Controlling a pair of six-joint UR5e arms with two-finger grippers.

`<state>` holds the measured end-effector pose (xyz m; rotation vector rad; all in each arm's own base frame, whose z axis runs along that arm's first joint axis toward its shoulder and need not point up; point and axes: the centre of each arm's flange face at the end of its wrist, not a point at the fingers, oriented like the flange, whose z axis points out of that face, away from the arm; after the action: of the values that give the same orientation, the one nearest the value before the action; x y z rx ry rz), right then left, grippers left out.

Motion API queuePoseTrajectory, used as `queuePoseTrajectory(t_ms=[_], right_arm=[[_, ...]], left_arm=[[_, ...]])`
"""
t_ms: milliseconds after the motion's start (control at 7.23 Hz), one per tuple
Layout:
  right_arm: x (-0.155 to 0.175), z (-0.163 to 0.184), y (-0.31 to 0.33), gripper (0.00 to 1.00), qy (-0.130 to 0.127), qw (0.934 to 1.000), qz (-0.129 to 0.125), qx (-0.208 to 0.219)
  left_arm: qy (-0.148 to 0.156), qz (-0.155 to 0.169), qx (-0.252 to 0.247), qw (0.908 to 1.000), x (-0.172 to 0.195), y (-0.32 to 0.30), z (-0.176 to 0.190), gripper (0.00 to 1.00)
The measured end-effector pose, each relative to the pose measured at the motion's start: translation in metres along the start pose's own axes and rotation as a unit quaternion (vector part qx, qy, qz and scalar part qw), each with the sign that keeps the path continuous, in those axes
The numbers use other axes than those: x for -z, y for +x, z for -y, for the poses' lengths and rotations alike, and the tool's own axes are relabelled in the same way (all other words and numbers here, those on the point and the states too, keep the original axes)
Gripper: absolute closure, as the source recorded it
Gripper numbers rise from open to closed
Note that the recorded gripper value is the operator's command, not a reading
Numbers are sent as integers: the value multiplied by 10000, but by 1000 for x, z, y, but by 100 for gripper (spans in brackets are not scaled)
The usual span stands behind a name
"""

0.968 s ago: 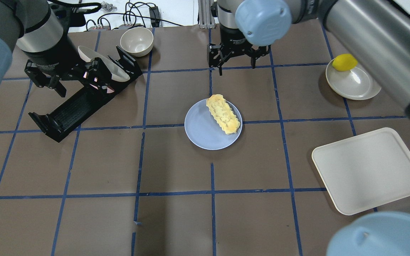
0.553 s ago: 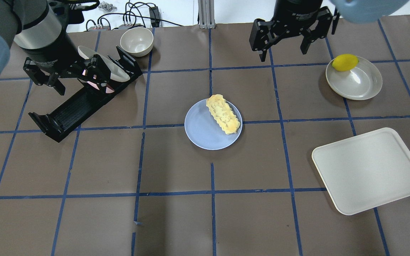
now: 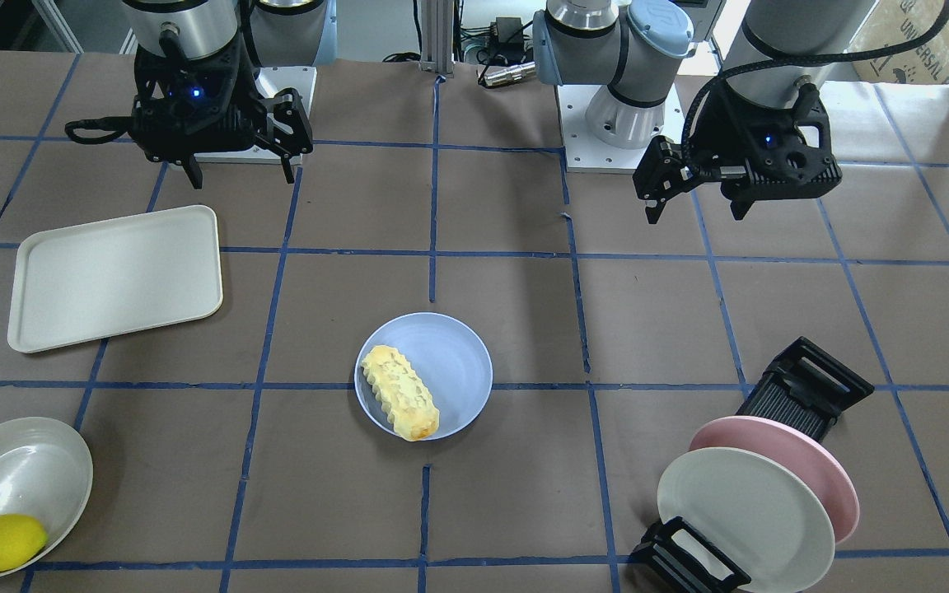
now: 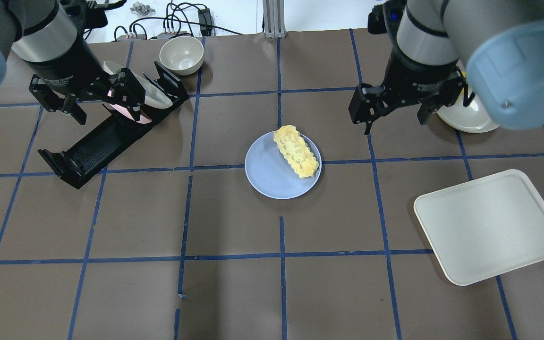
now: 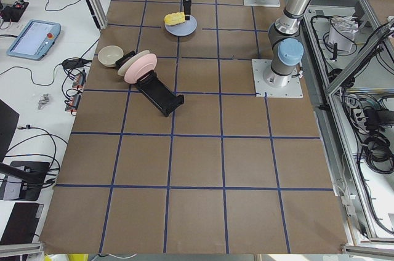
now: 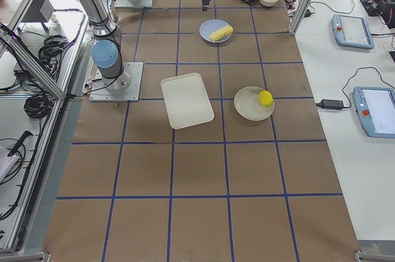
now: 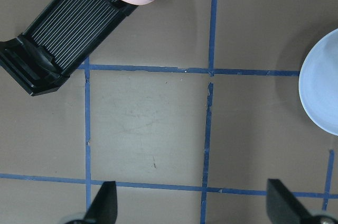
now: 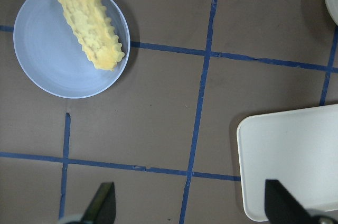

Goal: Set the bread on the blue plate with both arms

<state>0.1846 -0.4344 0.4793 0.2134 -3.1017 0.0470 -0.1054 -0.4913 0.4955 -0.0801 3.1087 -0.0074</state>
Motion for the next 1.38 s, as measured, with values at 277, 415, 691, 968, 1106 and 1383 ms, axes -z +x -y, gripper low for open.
queuePoseTrajectory(t_ms=[277, 415, 691, 968, 1106, 1383], right_arm=[[-21, -35, 2, 0, 365, 9993, -55, -39], [-20, -29, 5, 0, 441, 9990, -63, -84], [-9, 5, 9, 0, 424, 9990, -40, -107], [3, 24, 10, 0, 418, 9991, -34, -106], [8, 36, 11, 0, 317, 9994, -41, -105], [14, 57, 12, 0, -34, 9999, -49, -93]], left_arm=[[-114, -61, -5, 9999, 9, 1, -3, 0], [-150, -115, -11, 9998, 12, 3, -3, 0], [-202, -180, -16, 9996, 13, 5, -4, 0], [-209, -198, -12, 9996, 15, 5, -4, 0], [-208, -201, -12, 9996, 15, 5, -3, 0], [-218, -197, -12, 9996, 14, 5, -2, 0]])
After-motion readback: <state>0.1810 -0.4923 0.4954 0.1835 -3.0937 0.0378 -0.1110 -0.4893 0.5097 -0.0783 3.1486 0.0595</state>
